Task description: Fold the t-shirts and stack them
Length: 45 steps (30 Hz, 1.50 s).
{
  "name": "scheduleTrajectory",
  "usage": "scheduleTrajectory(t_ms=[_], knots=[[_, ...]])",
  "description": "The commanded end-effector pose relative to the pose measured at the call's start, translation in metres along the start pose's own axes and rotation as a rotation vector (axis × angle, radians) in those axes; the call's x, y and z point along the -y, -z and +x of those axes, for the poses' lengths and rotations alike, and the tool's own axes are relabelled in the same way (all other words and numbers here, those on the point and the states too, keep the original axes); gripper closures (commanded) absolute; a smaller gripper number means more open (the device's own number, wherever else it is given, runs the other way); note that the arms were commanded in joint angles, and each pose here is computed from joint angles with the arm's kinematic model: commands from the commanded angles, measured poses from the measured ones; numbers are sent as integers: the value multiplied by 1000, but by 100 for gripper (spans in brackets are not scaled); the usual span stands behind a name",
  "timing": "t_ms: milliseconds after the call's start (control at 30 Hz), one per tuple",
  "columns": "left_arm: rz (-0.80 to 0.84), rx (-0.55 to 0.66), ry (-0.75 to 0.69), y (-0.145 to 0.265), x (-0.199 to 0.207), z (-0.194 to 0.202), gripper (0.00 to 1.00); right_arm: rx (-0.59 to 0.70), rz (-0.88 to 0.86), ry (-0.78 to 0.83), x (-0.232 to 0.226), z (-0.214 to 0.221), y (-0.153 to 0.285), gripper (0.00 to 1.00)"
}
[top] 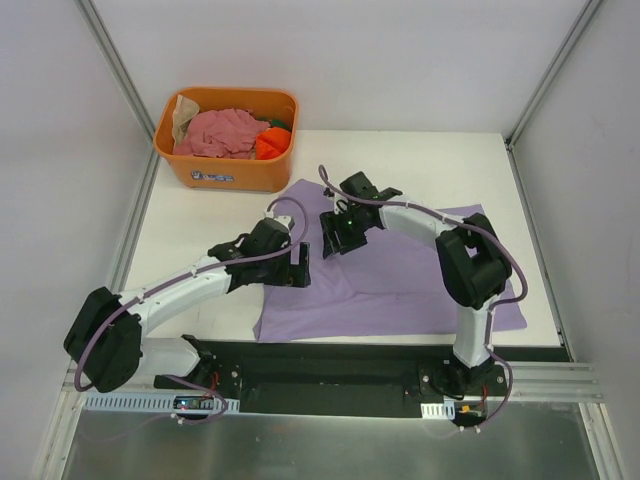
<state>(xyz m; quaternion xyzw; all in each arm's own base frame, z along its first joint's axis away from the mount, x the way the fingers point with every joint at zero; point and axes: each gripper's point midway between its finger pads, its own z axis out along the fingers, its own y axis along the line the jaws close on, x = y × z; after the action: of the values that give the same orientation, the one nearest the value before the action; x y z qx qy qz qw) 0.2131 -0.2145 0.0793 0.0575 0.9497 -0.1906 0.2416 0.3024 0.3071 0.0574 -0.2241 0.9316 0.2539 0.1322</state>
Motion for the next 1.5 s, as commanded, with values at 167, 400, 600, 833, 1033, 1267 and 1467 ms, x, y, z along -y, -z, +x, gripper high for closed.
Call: scheduleTrajectory(t_ms=[167,400,600,833,1033,1267,1467], knots=[[-37,-8,-14,-17,-10,-1,1,-91,-95,67,-7,23,-9,46],[-58,-26,-17,-23,-14,2,1,-97,-29,47,5,23,-12,72],[-83,-30,-19,-25,-20,6,1,-105,-77,39,-4,28,-11,91],[-85,-36,-24,-25,-22,9,1,-46,10,28,7,21,-1,99],[-95,-72,-16,-30,-26,19,1,4,124,6,22,10,7,100],[-116,-91,1,-33,-31,27,1,-10,212,-19,39,24,11,99],[-104,-77,-10,-30,-27,20,1,9,222,-25,38,16,14,76]])
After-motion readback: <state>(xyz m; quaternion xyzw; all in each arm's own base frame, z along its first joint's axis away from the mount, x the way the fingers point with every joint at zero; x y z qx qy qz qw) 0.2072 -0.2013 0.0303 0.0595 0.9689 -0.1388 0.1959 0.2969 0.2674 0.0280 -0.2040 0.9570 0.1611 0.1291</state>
